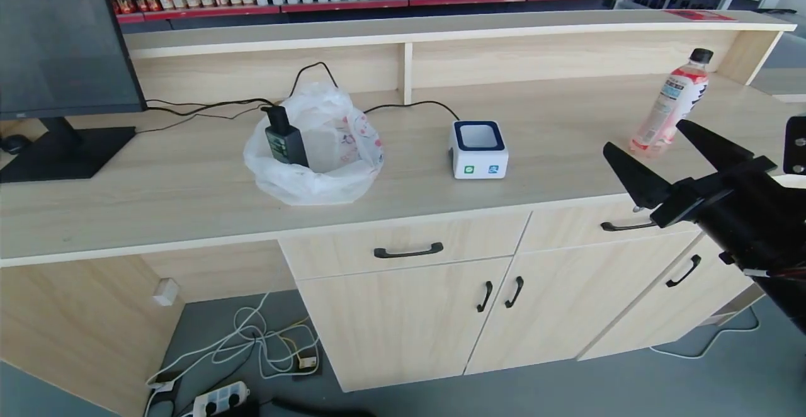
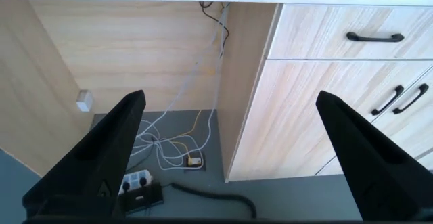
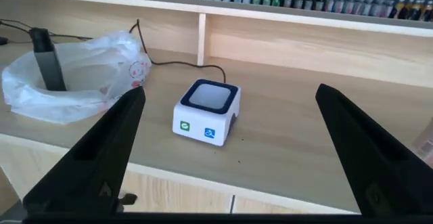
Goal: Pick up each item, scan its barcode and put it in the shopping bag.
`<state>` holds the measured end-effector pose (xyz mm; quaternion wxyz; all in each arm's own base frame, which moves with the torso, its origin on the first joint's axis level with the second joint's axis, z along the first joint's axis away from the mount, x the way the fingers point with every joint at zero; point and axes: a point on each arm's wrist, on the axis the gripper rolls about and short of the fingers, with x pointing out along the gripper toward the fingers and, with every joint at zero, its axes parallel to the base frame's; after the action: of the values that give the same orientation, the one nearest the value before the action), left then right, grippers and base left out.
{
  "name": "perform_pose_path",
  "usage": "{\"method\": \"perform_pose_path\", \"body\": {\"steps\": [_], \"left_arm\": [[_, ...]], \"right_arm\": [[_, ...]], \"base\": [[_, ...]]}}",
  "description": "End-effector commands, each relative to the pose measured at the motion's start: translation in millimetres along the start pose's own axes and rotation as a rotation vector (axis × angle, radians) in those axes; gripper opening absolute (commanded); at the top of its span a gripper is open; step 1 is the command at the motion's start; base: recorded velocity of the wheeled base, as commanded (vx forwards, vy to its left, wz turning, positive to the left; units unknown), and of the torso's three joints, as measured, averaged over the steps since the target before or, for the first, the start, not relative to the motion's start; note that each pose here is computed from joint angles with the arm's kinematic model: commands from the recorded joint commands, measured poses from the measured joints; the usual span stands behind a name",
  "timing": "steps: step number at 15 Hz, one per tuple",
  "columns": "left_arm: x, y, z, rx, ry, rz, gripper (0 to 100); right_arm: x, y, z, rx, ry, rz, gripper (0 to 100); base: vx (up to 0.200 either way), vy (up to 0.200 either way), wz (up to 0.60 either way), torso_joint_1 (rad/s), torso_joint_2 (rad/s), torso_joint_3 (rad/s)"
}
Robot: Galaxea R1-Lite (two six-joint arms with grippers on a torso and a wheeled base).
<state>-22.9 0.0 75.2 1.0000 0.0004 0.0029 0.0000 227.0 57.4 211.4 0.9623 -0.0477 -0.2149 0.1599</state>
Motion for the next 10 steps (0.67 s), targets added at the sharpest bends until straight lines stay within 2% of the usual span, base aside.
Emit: {"method": "perform_pose_path", "body": {"steps": [1,3,10], "left_arm": [[0.0,0.0,-0.1,-0.001,0.0,0.0,100],[0.0,0.0,-0.1,-0.001,0.0,0.0,100],[0.0,0.0,-0.1,-0.001,0.0,0.0,100]], "right_arm": [[-2.0,0.8,-4.6,0.002,0.021,0.003,100],[-7.7,2.3,-7.7,0.006,0.044,0.008,100],[-5.1,1.6,-4.7,0.004,0.027,0.006,100]], "base": [[0.0,-0.2,0.0,0.002,0.0,0.007],[0.0,-0.2,0.0,0.002,0.0,0.005],[0.0,-0.2,0.0,0.002,0.0,0.002]]}}
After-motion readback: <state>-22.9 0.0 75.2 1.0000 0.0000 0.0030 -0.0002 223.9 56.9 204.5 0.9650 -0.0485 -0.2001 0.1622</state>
